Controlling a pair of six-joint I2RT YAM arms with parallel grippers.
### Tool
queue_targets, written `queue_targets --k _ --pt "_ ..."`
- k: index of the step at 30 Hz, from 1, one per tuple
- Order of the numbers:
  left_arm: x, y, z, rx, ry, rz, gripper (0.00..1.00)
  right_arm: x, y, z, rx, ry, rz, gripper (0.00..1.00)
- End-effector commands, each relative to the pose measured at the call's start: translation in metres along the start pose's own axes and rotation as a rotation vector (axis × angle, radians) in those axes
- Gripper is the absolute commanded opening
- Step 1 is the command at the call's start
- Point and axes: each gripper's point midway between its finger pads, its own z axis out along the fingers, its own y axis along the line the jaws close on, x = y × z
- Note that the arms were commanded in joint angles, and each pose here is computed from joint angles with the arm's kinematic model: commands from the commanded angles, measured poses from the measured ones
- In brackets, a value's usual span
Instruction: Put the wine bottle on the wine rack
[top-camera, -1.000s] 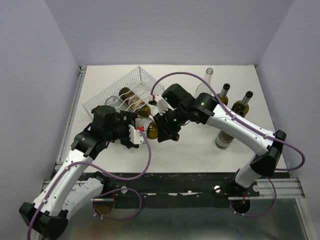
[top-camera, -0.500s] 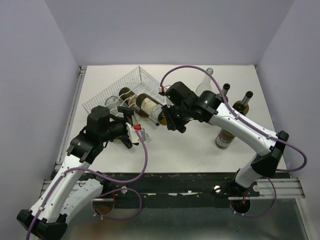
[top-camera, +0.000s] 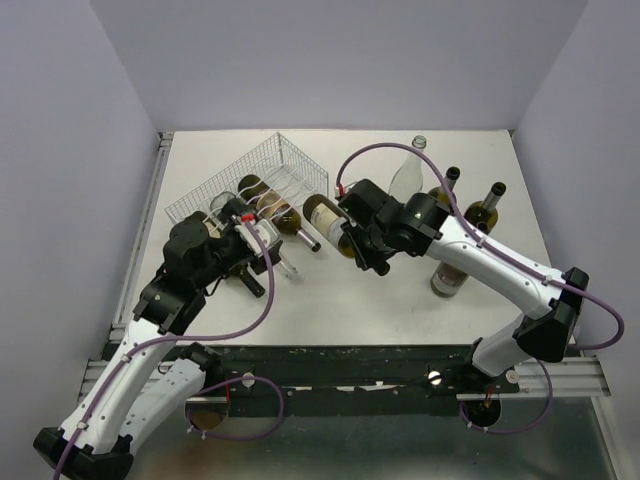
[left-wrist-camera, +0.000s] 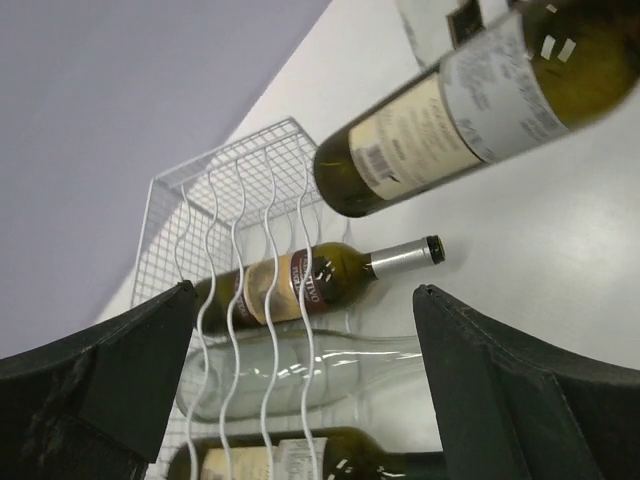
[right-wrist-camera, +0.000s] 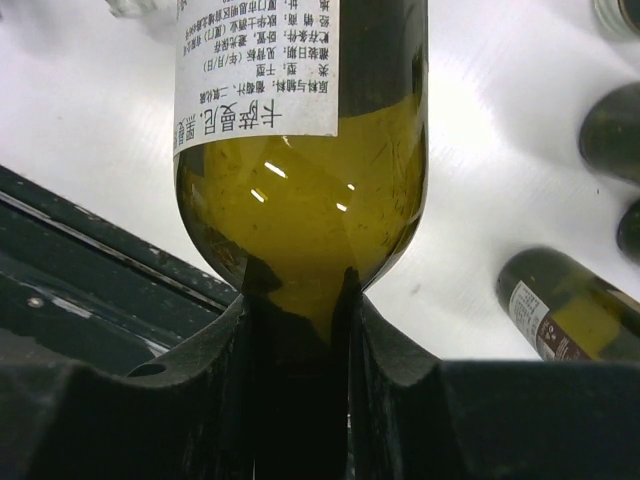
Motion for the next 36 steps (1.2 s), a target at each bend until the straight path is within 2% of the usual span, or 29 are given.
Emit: queue_targets --k 1,3,7,15,21,27,36 --pt "-0.003 0.045 -0.012 -0.313 0.030 -0.390 0.99 -0.013 -0.008 0.004 0.049 -0.093 0.037 0.01" --pt "0.006 0.053 -0.017 -0.397 0.083 -0.495 0.99 -0.011 -0.009 0.014 0.061 -0.092 0.029 0.01" --pt "0.029 0.048 -0.020 -0.428 0.185 -0.551 0.99 -0.011 -0.015 0.035 0.124 -0.087 0.034 0.01" --pt "0.069 0.041 -0.028 -0.544 0.310 -0.845 0.99 -0.030 -0.011 0.065 0.133 -0.198 0.038 0.01" --pt "0.099 0.050 -0.047 -0.658 0.427 -1.046 0.99 -0.036 -0.008 0.086 0.144 -0.215 0.037 0.01" --pt "0.122 0.051 -0.062 -0.745 0.489 -1.145 0.99 -0.040 -0.009 0.102 0.150 -0.250 0.053 0.01" --pt "0.146 0.040 -0.066 -0.765 0.514 -1.240 0.99 -0.049 -0.010 0.122 0.122 -0.369 0.073 0.01"
